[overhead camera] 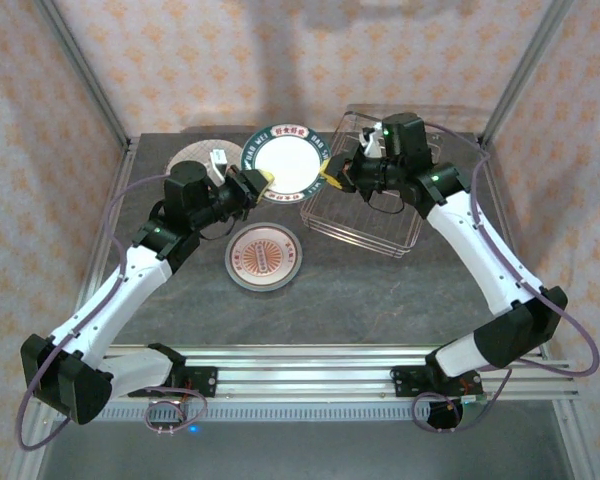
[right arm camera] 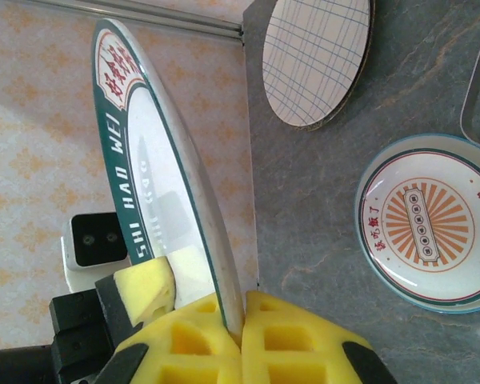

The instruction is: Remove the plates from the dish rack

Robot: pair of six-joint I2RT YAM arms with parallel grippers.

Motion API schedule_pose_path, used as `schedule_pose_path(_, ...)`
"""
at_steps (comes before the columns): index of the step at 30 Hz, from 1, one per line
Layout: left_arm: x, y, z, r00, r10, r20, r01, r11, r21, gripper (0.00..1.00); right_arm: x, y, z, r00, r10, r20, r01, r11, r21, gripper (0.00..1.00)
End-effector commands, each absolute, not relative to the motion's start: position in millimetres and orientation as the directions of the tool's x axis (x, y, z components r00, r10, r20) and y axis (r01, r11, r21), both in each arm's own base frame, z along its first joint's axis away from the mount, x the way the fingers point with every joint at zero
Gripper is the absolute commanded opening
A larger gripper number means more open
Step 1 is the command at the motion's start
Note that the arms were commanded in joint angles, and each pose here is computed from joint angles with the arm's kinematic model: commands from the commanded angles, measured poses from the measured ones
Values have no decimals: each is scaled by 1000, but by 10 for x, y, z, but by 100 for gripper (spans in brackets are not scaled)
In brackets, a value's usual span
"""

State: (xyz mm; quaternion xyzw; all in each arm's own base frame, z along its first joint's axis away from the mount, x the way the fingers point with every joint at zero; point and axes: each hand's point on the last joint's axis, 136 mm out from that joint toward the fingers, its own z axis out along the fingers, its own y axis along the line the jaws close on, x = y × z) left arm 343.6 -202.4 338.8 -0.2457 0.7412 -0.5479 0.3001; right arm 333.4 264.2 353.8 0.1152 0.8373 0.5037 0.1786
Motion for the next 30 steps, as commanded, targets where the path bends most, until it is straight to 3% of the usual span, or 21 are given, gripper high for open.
schedule_pose_path(1,3396,-2073,3414,-712,-670,-210,12,287,-958,0,3341,2663,3668,-903,368,-223,-28,466,884,8)
schedule_pose_path(4,3383,-2058,3447,-708,-678,-196,13,265,-964,0,3352,2609,3682,-890,369,-267,-51,503,863,32)
schedule_pose_path(7,3345,-1996,3463,-697,-692,-187,8,253,-967,0,3333,2522,3715,-868,365,-338,-88,557,826,44)
schedule_pose_path(15,3120,-1685,3049,-672,-720,-172,-83,304,-949,0,3184,2265,3740,-728,338,-596,-262,666,698,49)
schedule_pose_path(18,3009,-1583,2804,-657,-733,-178,-125,339,-932,0,3024,2304,3720,-643,240,-727,-409,695,591,49)
schedule_pose_path(22,2868,-1455,2454,-648,-733,-206,-183,412,-893,0,2654,2395,3752,-453,98,-886,-645,650,402,53)
schedule_pose_path(25,2794,-1376,2231,-640,-735,-226,-207,448,-870,0,2501,2391,3650,-366,36,-930,-711,634,304,60)
schedule_pose_path(30,2715,-1270,1797,-623,-751,-221,-274,474,-837,0,2385,2401,3376,-366,-58,-929,-746,615,256,63)
